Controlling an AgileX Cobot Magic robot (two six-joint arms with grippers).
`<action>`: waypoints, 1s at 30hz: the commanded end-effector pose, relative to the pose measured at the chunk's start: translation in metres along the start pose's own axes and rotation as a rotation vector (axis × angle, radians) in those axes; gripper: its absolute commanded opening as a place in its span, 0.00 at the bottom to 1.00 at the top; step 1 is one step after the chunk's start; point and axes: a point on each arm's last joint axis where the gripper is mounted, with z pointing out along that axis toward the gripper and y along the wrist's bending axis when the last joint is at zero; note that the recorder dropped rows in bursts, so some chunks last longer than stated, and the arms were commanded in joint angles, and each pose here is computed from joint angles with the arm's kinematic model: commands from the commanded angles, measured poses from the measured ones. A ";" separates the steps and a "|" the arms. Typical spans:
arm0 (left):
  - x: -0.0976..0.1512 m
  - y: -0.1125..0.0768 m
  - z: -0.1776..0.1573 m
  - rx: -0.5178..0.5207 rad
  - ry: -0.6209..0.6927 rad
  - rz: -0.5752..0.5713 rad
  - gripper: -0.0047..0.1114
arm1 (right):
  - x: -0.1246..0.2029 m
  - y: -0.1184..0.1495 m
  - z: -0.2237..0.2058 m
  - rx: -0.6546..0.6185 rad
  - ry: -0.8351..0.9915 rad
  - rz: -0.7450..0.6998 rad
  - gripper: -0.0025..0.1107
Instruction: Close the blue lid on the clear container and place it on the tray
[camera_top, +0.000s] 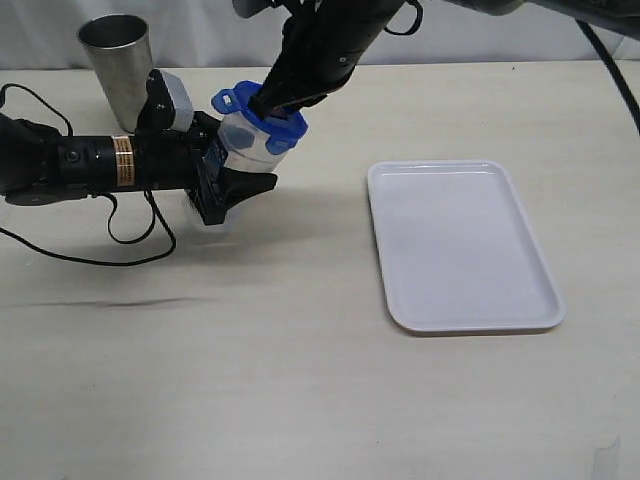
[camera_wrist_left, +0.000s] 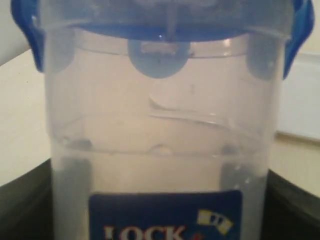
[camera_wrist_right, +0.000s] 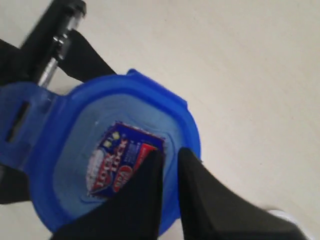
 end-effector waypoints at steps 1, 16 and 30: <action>-0.012 0.002 0.000 -0.015 -0.045 0.003 0.04 | -0.017 0.007 -0.027 -0.066 -0.085 0.073 0.26; -0.012 0.002 0.000 -0.015 -0.045 0.005 0.04 | -0.023 0.044 -0.012 -0.105 -0.010 0.192 0.42; -0.012 0.002 0.000 -0.014 -0.046 0.005 0.04 | -0.014 0.041 -0.003 0.054 0.083 0.204 0.42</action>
